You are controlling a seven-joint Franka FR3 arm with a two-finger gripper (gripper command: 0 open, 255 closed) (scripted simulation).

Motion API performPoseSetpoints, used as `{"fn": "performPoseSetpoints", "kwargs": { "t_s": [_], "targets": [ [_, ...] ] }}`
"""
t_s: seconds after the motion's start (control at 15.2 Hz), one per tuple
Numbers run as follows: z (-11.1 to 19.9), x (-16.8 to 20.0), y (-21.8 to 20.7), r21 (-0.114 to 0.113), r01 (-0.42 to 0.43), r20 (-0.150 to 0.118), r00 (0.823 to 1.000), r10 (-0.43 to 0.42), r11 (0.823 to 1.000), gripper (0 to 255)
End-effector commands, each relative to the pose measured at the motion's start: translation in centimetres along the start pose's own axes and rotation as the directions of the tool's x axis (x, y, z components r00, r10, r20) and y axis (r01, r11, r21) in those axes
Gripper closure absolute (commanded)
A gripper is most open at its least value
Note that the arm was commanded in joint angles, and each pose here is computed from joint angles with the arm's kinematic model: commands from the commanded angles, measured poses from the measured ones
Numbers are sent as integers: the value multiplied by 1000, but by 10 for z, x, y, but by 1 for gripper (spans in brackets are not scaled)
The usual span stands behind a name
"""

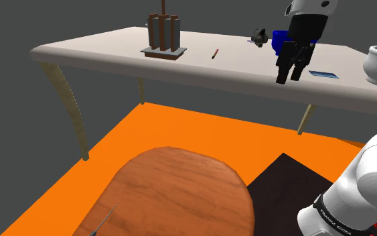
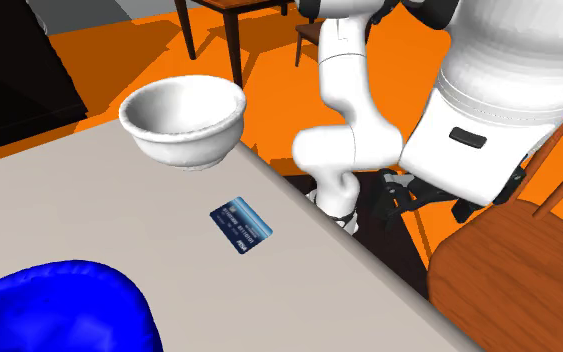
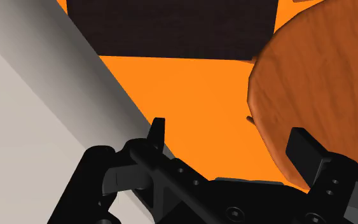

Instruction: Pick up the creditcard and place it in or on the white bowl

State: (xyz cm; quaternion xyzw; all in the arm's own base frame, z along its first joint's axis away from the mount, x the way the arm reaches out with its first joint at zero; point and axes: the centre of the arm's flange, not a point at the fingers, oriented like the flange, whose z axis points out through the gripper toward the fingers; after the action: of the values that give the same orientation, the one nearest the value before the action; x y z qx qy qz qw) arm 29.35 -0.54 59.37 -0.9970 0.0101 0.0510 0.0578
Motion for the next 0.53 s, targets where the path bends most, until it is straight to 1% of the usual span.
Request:
{"fn": "performPoseSetpoints", "kwargs": {
  "t_s": [0.0, 0.07, 0.2, 0.33, 0.46],
  "targets": [
    [0, 0, 0, 0, 0, 0, 1000, 0, 1000, 0],
    [-4, -9, 12, 2, 37, -34, 999, -37, 999, 0],
    [-10, -27, 38, 2, 110, -102, 989, -110, 994, 0],
    [-15, -44, 65, -3, 183, -169, 969, -181, 983, 0],
    [-19, -58, 94, -13, 255, -234, 939, -250, 967, 0]
  ]
}}
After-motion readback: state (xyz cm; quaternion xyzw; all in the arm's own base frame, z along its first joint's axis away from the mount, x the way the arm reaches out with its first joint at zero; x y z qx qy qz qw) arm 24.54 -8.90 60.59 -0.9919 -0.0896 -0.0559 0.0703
